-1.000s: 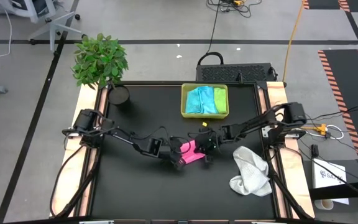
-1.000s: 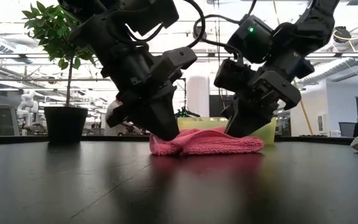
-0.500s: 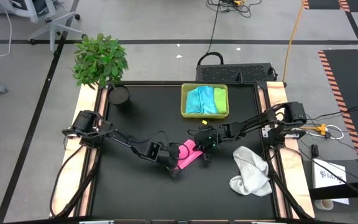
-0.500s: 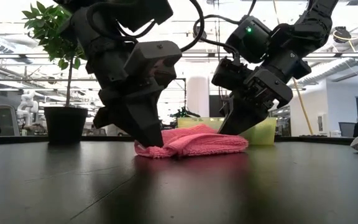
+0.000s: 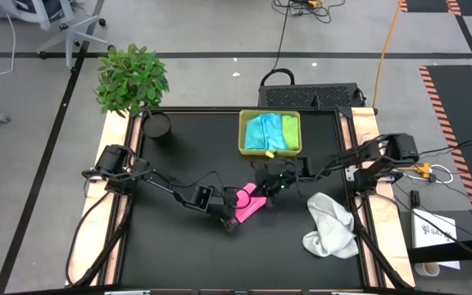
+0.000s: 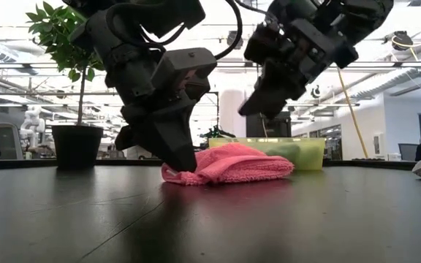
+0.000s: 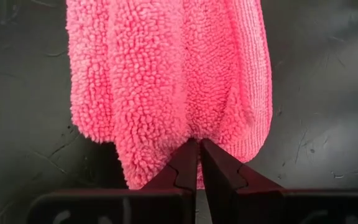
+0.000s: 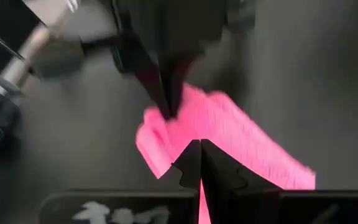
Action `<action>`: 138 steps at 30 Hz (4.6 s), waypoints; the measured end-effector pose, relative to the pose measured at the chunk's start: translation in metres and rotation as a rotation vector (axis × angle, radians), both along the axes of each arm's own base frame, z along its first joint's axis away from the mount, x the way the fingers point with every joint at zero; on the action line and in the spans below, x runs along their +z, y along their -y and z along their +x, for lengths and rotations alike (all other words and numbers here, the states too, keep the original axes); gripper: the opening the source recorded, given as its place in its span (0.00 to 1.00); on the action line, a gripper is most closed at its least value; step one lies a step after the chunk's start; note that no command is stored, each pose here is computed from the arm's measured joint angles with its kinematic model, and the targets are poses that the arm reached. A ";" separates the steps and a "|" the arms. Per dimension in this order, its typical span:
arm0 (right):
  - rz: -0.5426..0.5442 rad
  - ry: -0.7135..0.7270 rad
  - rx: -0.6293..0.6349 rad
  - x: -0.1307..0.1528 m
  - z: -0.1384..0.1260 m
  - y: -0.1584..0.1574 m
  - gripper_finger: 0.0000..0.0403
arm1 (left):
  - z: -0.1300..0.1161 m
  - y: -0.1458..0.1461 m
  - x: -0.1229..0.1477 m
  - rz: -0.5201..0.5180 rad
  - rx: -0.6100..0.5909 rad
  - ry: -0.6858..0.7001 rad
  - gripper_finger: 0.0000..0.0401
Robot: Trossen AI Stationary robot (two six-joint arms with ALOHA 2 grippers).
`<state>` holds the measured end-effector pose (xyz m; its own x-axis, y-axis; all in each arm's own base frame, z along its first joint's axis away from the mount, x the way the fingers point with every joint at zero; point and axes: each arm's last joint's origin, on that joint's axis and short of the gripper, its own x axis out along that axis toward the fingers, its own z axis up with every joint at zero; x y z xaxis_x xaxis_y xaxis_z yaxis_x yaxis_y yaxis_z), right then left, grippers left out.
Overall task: Fold microfiber towels
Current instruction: Fold the pink microfiber cloth
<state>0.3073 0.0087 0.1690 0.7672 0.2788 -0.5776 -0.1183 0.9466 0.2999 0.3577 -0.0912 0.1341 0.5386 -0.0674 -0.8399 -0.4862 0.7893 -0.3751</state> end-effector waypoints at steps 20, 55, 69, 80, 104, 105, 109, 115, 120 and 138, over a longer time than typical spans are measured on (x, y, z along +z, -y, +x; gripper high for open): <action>-0.053 -0.057 -0.069 -0.063 0.020 0.019 0.00 | 0.003 -0.005 0.001 -0.011 0.041 0.020 0.06; -0.063 -0.089 -0.102 -0.065 0.017 0.033 0.00 | 0.023 -0.015 0.002 0.184 0.144 0.254 0.06; -0.041 -0.095 -0.114 -0.065 0.017 0.033 0.00 | 0.018 -0.010 -0.017 0.184 0.096 0.135 0.06; -0.051 -0.128 -0.098 -0.068 0.015 0.033 0.00 | 0.010 0.004 -0.020 0.170 0.085 0.078 0.06; -0.120 -0.138 -0.104 0.000 -0.016 -0.005 0.00 | 0.013 -0.001 -0.020 0.154 0.080 0.096 0.06; -0.117 -0.115 -0.091 -0.003 -0.011 -0.010 0.00 | 0.014 -0.002 -0.020 0.153 0.084 0.100 0.06; -0.064 -0.050 -0.088 -0.019 0.004 -0.023 0.00 | 0.016 -0.006 -0.019 0.150 0.094 0.111 0.06; -0.033 -0.082 -0.097 -0.050 0.014 -0.029 0.00 | 0.017 -0.009 -0.019 0.152 0.108 0.124 0.06; -0.046 -0.176 -0.098 -0.068 0.013 -0.027 0.00 | 0.017 -0.009 -0.019 0.150 0.116 0.125 0.06; -0.213 -0.458 0.016 -0.058 -0.021 -0.006 0.00 | 0.017 -0.010 -0.019 0.155 0.115 0.116 0.06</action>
